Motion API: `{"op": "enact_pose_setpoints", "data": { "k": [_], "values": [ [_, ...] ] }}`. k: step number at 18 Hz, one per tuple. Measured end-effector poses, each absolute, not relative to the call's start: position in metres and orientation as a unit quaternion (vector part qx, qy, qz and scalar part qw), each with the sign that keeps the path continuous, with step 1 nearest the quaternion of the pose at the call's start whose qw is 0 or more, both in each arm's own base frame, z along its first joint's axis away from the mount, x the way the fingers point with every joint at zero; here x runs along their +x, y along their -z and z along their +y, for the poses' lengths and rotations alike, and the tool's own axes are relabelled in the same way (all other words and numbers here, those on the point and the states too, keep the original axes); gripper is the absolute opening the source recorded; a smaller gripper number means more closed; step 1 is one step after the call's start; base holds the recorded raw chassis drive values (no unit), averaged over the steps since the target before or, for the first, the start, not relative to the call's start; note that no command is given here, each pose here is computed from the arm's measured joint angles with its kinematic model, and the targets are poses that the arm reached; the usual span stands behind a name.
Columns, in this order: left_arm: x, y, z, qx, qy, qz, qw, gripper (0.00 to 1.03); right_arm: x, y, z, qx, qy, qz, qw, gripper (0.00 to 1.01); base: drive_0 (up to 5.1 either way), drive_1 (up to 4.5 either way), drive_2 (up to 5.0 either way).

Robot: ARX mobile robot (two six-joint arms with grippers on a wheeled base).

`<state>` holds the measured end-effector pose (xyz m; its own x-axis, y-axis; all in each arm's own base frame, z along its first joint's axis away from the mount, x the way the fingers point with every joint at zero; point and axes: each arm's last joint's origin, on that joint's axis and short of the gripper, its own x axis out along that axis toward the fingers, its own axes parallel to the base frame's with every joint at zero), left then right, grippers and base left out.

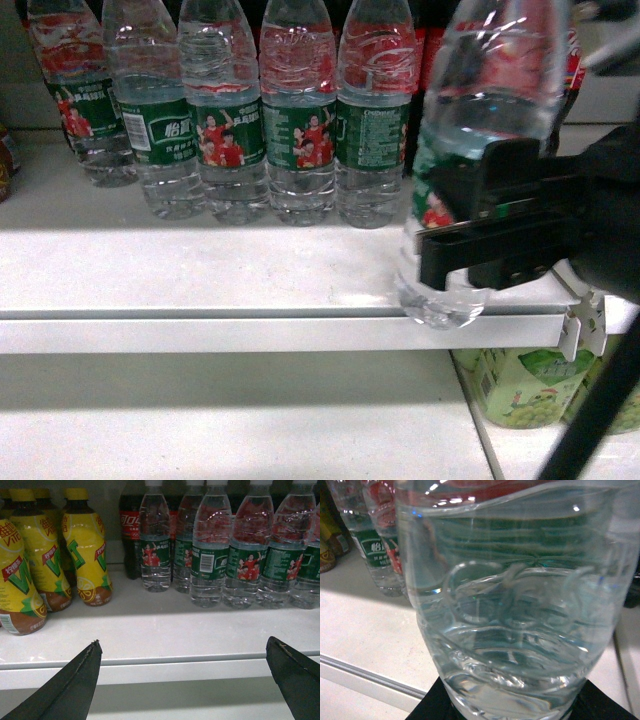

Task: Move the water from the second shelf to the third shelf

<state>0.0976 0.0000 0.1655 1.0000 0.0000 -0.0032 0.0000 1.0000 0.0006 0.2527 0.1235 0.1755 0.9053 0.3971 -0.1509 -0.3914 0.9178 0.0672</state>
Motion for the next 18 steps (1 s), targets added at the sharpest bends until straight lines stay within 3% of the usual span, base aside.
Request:
{"op": "enact_pose_setpoints", "data": {
  "k": [4,8,11,18],
  "values": [
    [0.098,-0.166,0.000,0.000,0.000,0.001,1.000,0.98,0.227,-0.194,0.080,0.030,-0.170,0.044,0.984,0.37,0.0,0.00,0.0],
    [0.098,-0.166,0.000,0.000,0.000,0.002,1.000,0.98,0.200,-0.205,0.036,0.027,-0.103,0.024,0.994,0.37,0.0,0.00,0.0],
    [0.098,-0.166,0.000,0.000,0.000,0.001,1.000,0.98,0.183,-0.223,0.019,0.022,-0.087,-0.012,0.996,0.37,0.0,0.00,0.0],
    [0.098,-0.166,0.000,0.000,0.000,0.001,1.000,0.98,0.157,-0.245,-0.018,0.032,-0.064,0.039,0.997,0.37,0.0,0.00,0.0]
  ]
}}
